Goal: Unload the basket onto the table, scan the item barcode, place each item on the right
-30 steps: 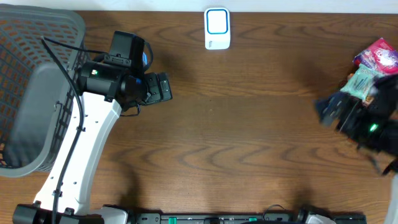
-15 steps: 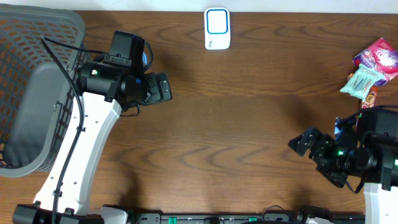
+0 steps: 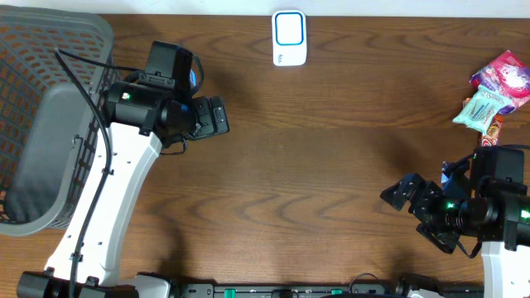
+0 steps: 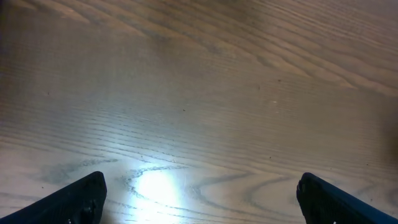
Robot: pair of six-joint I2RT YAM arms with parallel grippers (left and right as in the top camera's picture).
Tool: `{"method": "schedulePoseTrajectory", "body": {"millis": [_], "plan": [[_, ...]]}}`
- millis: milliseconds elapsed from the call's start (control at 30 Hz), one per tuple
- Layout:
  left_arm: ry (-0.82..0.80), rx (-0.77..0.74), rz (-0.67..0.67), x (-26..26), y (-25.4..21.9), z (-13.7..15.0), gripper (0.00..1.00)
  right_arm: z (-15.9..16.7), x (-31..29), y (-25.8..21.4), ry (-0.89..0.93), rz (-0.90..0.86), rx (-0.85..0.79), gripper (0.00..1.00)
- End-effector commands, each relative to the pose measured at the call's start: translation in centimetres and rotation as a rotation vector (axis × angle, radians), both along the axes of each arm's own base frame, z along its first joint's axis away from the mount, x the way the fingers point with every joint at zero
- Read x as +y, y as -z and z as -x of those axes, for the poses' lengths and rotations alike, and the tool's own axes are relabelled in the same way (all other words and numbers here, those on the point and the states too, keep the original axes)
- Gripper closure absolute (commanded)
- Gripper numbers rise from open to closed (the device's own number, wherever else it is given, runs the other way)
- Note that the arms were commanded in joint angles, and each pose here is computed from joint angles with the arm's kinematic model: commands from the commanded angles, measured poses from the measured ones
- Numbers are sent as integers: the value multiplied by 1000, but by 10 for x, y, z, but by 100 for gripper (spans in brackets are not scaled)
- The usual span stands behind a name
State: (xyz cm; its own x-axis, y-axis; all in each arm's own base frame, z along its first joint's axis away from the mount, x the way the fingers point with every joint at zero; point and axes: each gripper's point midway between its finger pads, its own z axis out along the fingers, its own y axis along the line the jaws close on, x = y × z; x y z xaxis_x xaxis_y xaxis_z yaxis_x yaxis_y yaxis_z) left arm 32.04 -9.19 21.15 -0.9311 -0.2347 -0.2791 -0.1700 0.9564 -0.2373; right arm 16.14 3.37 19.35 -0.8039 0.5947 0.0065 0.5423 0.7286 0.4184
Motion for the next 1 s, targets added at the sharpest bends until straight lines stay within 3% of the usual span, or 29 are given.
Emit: {"method": "schedulePoseTrajectory", "body": {"millis": [0, 300, 633, 967], "plan": [[-3, -5, -9, 2, -1, -1, 2, 3, -3, 2, -38, 41, -10, 1], [-3, -5, -9, 2, -1, -1, 2, -14, 4, 5, -237, 94, -171, 1], [-3, -5, -9, 2, -1, -1, 2, -32, 67, -2, -705, 170, -795, 1], [-3, -5, -9, 2, -1, -1, 2, -32, 66, -1, -748, 382, -1279, 1]]}}
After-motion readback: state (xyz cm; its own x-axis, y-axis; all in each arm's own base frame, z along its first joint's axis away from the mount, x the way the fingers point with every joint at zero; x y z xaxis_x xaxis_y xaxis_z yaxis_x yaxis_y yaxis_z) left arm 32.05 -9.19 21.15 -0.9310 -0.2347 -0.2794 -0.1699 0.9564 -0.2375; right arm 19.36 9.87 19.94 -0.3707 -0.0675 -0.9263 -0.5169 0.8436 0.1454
